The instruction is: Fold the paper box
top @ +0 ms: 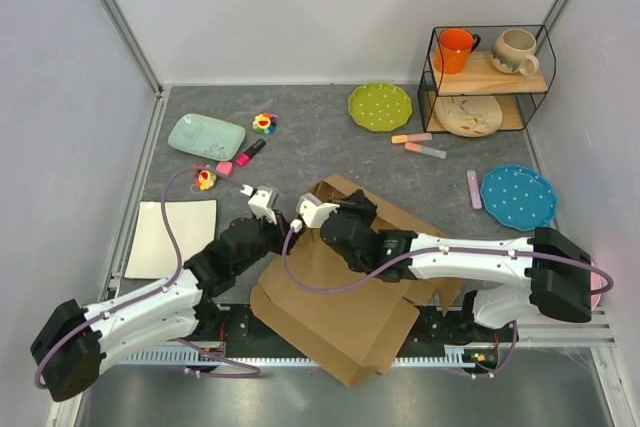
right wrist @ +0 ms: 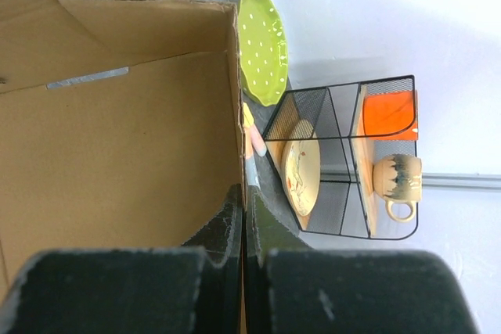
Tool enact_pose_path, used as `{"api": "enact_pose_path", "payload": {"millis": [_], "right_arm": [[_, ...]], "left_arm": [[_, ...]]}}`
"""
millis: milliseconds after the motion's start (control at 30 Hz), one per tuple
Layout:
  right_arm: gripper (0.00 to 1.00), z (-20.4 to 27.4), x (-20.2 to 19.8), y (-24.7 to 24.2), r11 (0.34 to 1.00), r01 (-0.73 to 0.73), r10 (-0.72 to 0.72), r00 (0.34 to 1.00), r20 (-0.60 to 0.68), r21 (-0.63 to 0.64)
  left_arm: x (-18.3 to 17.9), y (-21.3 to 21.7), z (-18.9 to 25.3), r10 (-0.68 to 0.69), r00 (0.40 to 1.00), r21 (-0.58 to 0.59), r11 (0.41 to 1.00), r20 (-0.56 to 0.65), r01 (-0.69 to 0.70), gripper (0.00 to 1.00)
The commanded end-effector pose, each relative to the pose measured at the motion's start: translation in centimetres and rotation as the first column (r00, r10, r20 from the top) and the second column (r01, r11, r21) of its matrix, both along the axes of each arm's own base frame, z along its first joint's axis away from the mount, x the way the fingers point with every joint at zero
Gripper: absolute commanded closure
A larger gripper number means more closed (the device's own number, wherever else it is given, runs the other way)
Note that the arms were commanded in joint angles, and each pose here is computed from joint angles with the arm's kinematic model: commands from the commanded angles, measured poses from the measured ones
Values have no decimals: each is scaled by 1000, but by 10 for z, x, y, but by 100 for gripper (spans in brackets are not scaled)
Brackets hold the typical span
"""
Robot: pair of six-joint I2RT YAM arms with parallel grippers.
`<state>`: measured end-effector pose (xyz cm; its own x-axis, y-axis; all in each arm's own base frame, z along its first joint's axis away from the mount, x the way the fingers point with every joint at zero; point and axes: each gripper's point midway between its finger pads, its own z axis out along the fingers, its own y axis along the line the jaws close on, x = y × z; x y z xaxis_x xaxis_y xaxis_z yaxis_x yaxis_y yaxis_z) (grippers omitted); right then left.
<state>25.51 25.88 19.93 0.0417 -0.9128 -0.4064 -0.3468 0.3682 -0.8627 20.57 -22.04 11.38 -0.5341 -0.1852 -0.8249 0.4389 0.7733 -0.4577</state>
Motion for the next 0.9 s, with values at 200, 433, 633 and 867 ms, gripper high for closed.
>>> {"api": "enact_pose_path", "payload": {"millis": [200,433,633,867], "right_arm": [[100,-4,-4,-9,995,19,-28,995,99,96],[100,-12,-11,-22,997,31,-42,987,157,74],[100,-22,-14,-19,999,7,-13,990,139,46],[100,-31,-16,-19,1000,-6,6,992,128,-2]], "left_arm": [[-9,-20,-17,-17,1000,-53,998,-21,15,91],[-12,-19,-39,-28,998,-3,1000,-56,28,78],[-14,-14,-48,-17,997,22,1000,-79,19,68],[-18,-1,-47,8,997,48,999,-80,-4,63]]}}
